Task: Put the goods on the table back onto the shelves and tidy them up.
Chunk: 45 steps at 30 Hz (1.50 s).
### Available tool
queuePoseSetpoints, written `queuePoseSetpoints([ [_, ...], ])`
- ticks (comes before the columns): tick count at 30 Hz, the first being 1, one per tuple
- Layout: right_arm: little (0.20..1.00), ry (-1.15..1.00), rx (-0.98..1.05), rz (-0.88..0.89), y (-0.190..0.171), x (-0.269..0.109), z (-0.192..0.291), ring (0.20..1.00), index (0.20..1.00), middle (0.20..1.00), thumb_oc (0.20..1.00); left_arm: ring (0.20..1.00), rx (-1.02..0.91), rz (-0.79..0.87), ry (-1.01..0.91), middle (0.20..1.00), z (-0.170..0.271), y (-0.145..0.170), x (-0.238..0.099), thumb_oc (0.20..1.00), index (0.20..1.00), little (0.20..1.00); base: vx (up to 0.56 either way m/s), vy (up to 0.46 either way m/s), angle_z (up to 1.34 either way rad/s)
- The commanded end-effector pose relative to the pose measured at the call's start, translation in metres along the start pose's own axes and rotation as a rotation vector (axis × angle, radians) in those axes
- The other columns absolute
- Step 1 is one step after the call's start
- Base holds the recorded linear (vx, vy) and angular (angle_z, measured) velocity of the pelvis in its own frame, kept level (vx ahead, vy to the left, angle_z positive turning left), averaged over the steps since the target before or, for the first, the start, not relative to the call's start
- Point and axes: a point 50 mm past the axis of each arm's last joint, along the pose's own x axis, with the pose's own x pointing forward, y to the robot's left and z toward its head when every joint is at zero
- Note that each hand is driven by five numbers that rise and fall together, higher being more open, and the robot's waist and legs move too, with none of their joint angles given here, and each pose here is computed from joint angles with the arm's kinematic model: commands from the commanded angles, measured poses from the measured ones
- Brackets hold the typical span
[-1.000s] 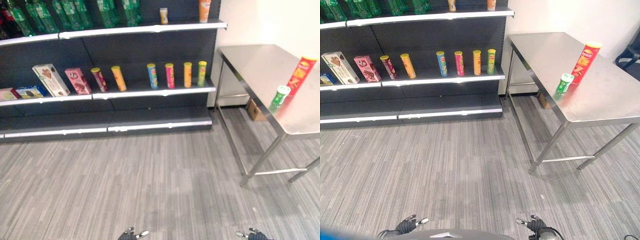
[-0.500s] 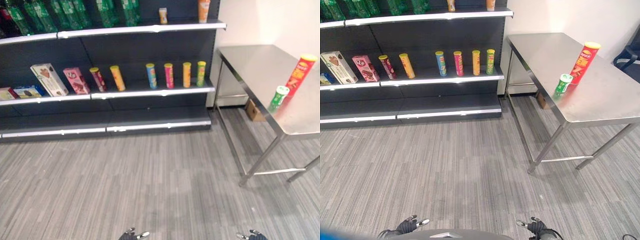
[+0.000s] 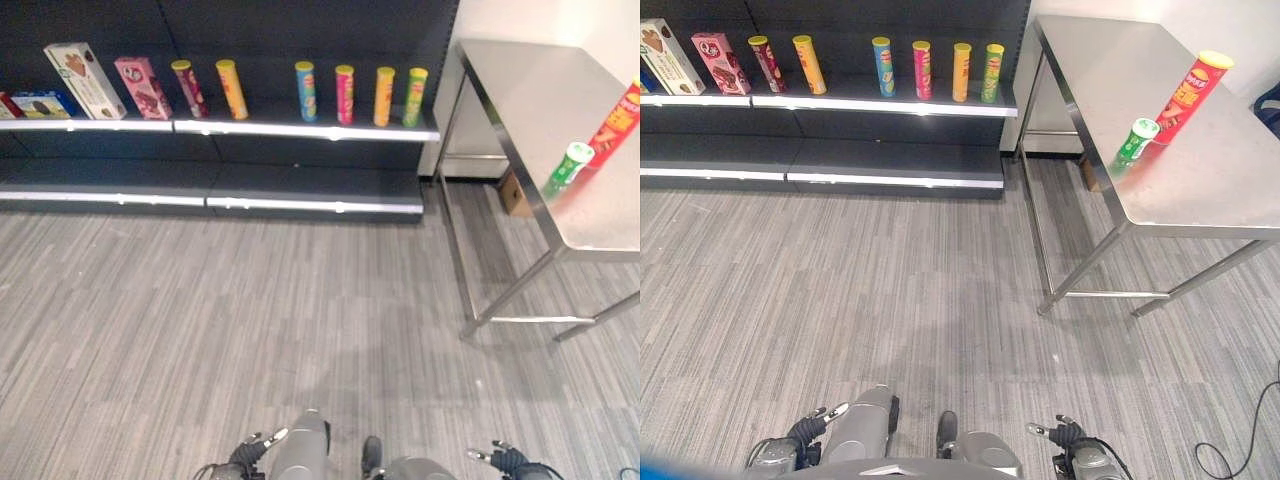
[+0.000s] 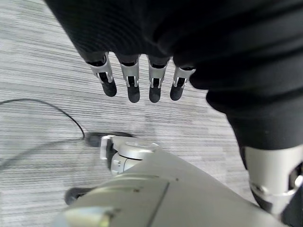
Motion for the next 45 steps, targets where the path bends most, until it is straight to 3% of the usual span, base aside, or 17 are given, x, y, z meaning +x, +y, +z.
queuePoseSetpoints([
  [1,1.0,-0.028,-0.044,-0.035,-0.014,-0.002,0.002,1.0,1.0,1.0,1.0,1.0,0.02,0.001,-0.037,1.0,0.004,0.002,-0.001,1.0,1.0,1.0,0.38,0.129,-0.08],
  [18,1.0,-0.064,-0.017,-0.007,-0.004,0.0,0.012,1.0,1.0,1.0,1.0,1.0,0.098,0.047,-0.024,1.0,0.005,0.021,-0.002,1.0,1.0,1.0,0.34,0.219,-0.36],
  [34,1.0,0.038,-0.017,-0.06,-0.021,-0.005,-0.018,1.0,1.0,1.0,1.0,1.0,0.191,-0.006,0.021,1.0,-0.007,0.009,-0.002,1.0,1.0,1.0,0.33,-0.044,0.09],
  [45,1.0,0.076,0.065,-0.14,-0.042,-0.008,-0.027,1.0,1.0,1.0,1.0,1.0,0.182,-0.011,-0.038,1.0,0.012,0.003,0.001,1.0,1.0,1.0,0.18,-0.065,-0.21],
])
